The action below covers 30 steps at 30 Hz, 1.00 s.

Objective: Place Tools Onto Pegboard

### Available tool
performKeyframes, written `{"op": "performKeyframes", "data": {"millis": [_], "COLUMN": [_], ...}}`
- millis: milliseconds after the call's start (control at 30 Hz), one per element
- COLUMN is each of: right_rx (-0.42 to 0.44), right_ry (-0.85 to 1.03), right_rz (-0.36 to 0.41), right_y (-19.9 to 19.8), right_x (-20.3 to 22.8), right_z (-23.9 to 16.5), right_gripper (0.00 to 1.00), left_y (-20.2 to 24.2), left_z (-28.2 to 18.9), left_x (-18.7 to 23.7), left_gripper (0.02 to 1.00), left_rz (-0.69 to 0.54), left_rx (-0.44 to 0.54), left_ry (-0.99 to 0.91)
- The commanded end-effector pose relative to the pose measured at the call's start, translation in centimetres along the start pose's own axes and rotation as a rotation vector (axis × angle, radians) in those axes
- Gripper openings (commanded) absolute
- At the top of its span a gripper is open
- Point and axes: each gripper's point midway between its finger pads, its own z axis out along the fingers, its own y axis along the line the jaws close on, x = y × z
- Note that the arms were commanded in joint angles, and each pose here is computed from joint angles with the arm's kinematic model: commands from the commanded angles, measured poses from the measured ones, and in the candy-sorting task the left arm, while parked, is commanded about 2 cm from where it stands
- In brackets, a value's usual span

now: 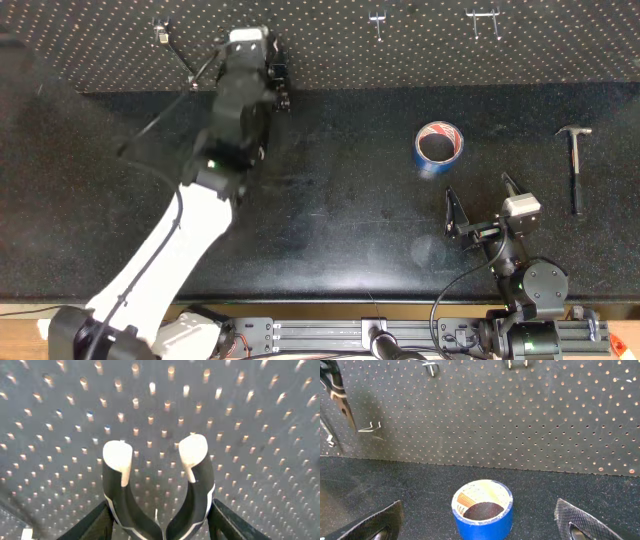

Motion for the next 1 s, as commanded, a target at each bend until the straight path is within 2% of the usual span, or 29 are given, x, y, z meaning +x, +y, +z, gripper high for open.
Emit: {"op": "performKeyframes", "data": {"millis": [33, 200, 367, 567, 767, 833, 867, 900, 1000], "right_rx": [-0.001, -0.001, -0.001, -0.001, -0.001, -0.001, -0.001, -0.001, -0.001], "right_ry": [0.002, 0.002, 0.002, 0.002, 0.002, 0.002, 0.002, 0.002, 0.002], "right_rz": [0.014, 0.014, 0.014, 0.014, 0.014, 0.014, 0.014, 0.014, 0.014], "right_y": [0.1, 0.1, 0.1, 0.1, 0.1, 0.1, 0.1, 0.1, 0.1], "right_x": [0.1, 0.1, 0.1, 0.1, 0.1, 0.1, 0.1, 0.1, 0.1], "right_z": [0.0, 0.0, 0.0, 0.0, 0.0, 0.0, 0.0, 0.0, 0.0], "right_gripper": [0.985, 0.985, 0.985, 0.985, 0.985, 0.987, 0.985, 0.987, 0.985], "left_y": [0.4, 2.7, 3.6, 2.7, 1.1, 1.2, 1.2, 1.3, 1.4], "left_z": [-0.3, 1.0, 2.8, 4.9, 5.5, 5.5, 5.6, 5.6, 5.7], "left_x": [-2.6, -1.9, -0.6, -0.6, 0.4, 0.7, 1.0, 1.2, 1.8], "left_gripper": [0.027, 0.027, 0.027, 0.027, 0.029, 0.213, 0.259, 0.395, 0.500], "left_rz": [0.000, 0.046, 0.069, 0.047, 0.057, 0.061, 0.064, 0.066, 0.073], "left_rx": [-0.016, -0.084, -0.110, -0.076, 0.013, 0.011, 0.009, 0.008, 0.004], "left_ry": [-0.142, -0.124, -0.108, -0.175, -0.153, -0.139, -0.128, -0.119, -0.093]}}
